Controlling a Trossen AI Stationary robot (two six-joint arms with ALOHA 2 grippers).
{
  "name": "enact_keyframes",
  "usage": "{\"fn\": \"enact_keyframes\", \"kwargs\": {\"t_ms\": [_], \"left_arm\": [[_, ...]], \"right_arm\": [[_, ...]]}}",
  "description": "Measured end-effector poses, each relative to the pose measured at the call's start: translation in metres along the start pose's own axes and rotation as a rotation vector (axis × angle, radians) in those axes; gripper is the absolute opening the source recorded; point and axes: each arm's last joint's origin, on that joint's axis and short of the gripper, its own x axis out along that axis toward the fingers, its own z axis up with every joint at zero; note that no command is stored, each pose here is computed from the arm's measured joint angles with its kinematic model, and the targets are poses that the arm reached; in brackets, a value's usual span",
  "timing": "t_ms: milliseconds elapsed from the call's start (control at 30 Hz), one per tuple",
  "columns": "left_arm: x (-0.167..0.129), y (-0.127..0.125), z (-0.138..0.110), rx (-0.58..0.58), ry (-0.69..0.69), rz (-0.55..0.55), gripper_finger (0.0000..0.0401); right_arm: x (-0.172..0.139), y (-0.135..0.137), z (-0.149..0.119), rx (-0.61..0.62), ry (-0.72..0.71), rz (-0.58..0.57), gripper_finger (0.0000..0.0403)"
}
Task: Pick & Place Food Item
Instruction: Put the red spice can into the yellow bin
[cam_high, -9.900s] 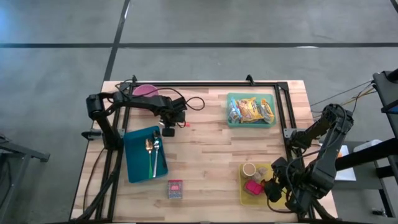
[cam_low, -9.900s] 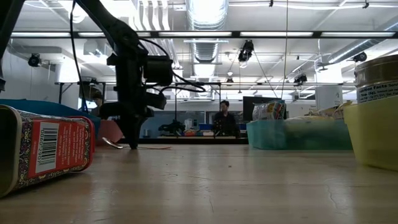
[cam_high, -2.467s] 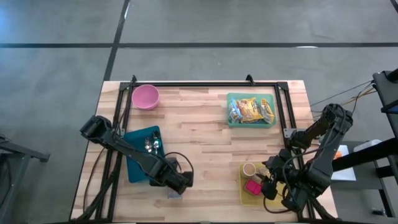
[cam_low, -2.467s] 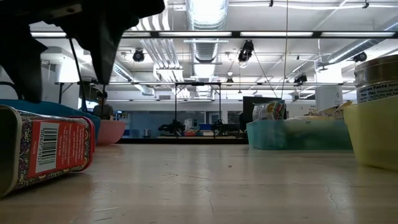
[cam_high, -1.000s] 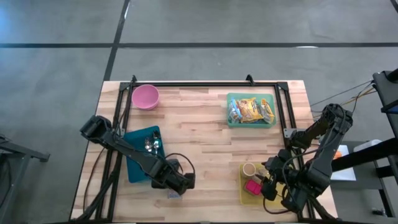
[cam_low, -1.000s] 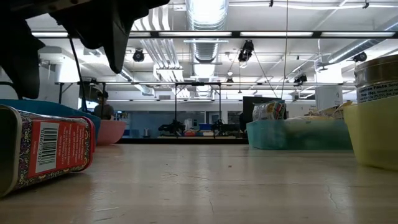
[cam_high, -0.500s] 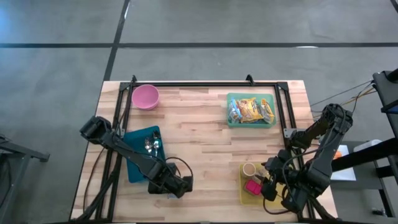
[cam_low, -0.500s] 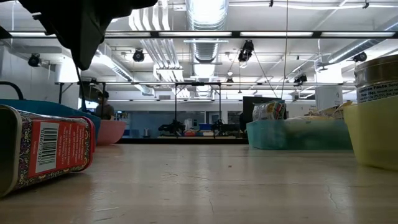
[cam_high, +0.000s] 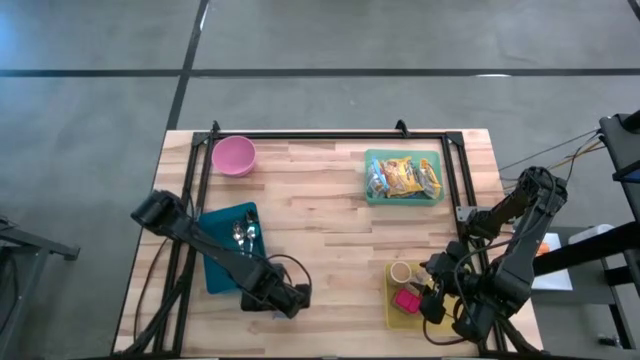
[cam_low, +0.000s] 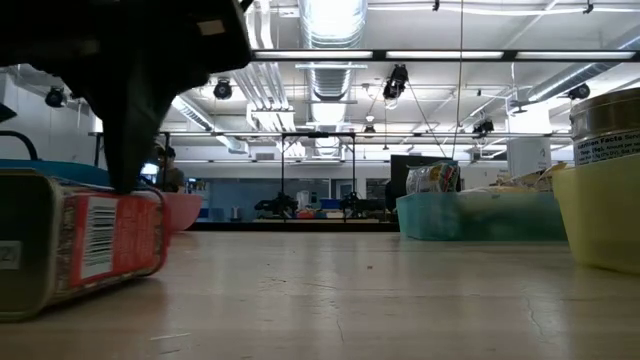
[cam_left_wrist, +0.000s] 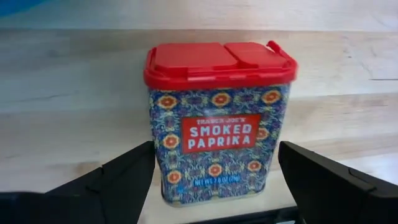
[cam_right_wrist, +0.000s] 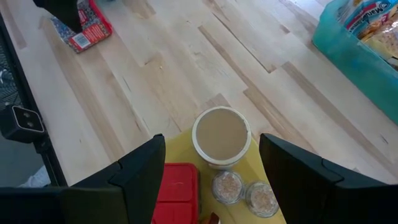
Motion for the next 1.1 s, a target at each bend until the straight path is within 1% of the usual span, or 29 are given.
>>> {"fn": "enact_keyframes", "kwargs": {"t_ms": [67, 167, 333, 667, 767, 1100], "left_arm": [[0.004, -0.002, -0.001, 0.005, 0.001, -0.019, 0.0345], [0.01, -0.004, -0.001, 0.008, 0.002, -0.014, 0.0345], [0.022, -0.003, 0.0, 0.011, 0.029, 0.042, 0.0345], [0.024, 0.001, -0.001, -0.001, 0.107, 0.113, 0.0345], [0.027, 0.004, 0.0, -0.006, 0.109, 0.125, 0.0345], [0.027, 0.003, 0.002, 0.0, 0.077, 0.103, 0.0345]], "right_arm": [[0.0, 0.0, 0.0, 0.001, 0.0, 0.001, 0.0256], [0.0, 0.0, 0.0, 0.001, 0.0, 0.002, 0.0256], [0.0, 0.0, 0.0, 0.002, 0.0, 0.002, 0.0256], [0.0, 0.0, 0.0, -0.01, 0.0, 0.001, 0.0256], [0.0, 0.0, 0.0, -0.012, 0.001, 0.004, 0.0256], [0.0, 0.001, 0.0, -0.021, 0.0, 0.007, 0.0256]]}}
